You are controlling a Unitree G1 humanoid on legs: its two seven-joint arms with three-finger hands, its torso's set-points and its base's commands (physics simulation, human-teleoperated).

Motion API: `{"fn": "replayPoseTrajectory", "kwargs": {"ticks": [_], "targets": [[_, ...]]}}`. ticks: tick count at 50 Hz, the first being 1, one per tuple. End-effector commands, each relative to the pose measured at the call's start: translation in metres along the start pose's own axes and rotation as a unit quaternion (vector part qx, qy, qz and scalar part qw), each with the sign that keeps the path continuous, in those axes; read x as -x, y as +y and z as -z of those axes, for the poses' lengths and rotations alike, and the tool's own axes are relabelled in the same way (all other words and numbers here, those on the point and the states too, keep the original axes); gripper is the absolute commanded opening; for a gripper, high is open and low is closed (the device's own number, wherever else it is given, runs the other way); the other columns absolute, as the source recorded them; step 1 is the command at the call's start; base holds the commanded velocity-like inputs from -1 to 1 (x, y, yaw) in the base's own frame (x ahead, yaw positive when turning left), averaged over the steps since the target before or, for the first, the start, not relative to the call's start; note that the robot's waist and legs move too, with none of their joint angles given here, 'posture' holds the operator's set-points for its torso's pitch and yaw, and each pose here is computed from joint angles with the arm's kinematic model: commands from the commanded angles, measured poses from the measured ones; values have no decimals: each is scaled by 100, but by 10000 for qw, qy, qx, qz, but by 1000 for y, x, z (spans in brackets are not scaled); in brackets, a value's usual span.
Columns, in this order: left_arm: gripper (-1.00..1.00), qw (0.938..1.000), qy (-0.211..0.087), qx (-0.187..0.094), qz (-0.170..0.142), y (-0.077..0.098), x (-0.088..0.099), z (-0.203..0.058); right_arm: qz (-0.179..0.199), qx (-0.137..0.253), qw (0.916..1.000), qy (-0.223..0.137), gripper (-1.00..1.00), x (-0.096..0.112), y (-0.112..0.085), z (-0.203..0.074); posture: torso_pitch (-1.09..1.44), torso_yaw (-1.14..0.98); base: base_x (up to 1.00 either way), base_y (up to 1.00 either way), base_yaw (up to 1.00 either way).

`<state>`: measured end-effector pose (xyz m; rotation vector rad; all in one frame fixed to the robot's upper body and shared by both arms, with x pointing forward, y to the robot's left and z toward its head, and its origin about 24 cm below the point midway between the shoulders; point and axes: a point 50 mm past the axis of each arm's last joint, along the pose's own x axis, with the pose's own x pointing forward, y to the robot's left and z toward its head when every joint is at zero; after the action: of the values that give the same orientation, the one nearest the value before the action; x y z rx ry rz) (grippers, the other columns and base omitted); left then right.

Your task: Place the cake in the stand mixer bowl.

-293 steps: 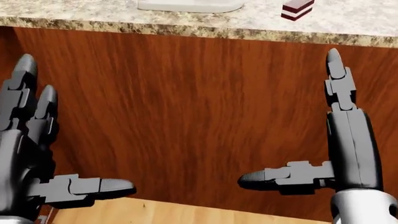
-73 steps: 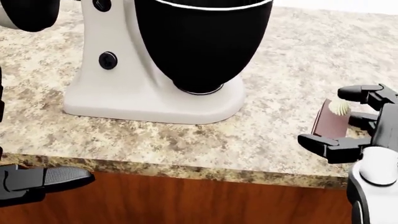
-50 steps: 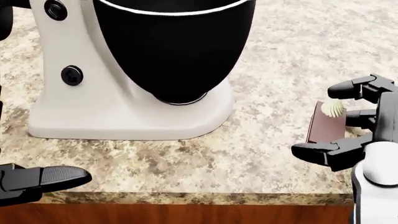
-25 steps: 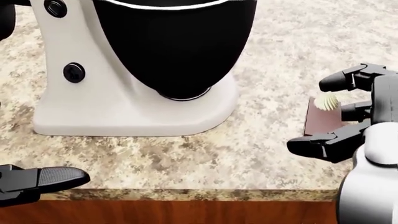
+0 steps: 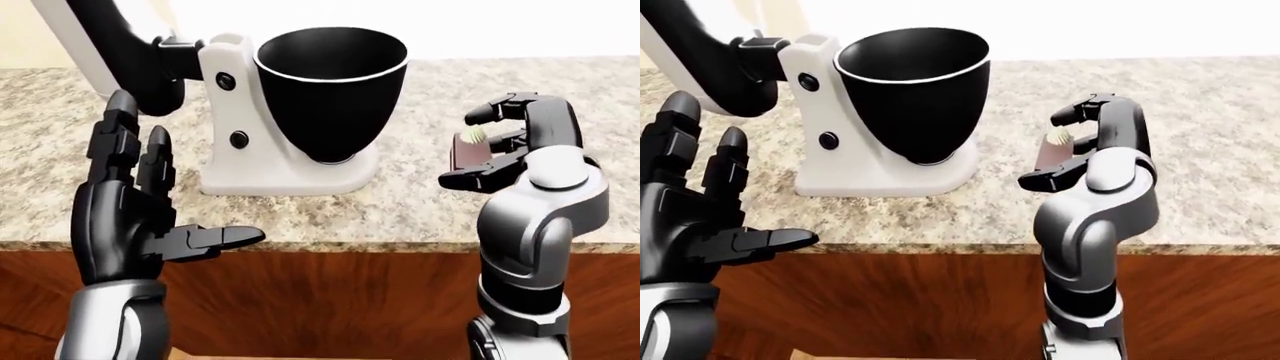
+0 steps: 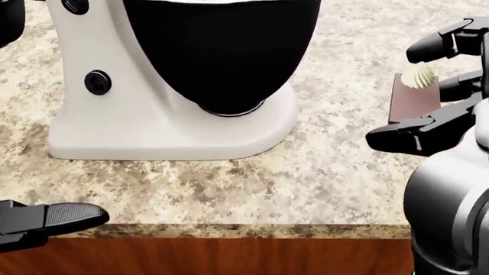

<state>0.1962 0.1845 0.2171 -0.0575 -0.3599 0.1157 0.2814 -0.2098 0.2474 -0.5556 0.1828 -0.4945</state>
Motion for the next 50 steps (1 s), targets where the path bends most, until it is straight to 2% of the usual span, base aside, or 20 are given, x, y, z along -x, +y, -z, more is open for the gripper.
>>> {"fn": "replayPoseTrajectory", "kwargs": {"ticks": [1,18,24,30,38,50], "targets": [[100,9994,-346,-8,31,-1,1,-11,320,8,9984,-463,-100,7,-13,-17,0,0,0,0,0],[100,9994,-354,-8,26,-1,1,-12,553,492,9955,-596,-100,-5,-36,-45,0,0,0,0,0],[100,9994,-353,-5,24,0,1,-12,673,839,9904,-872,-100,-12,-44,-66,0,0,0,0,0],[100,9994,-352,-8,24,0,1,-12,713,954,9846,-1283,-100,-12,-46,-81,0,0,0,0,0],[100,9994,-348,-11,22,0,1,-11,749,1110,9804,-1443,-100,-16,-52,-101,0,0,0,0,0],[100,9994,-342,-4,17,0,1,-11,749,1382,9722,-1736,-100,-24,-61,-148,0,0,0,0,0]]}}
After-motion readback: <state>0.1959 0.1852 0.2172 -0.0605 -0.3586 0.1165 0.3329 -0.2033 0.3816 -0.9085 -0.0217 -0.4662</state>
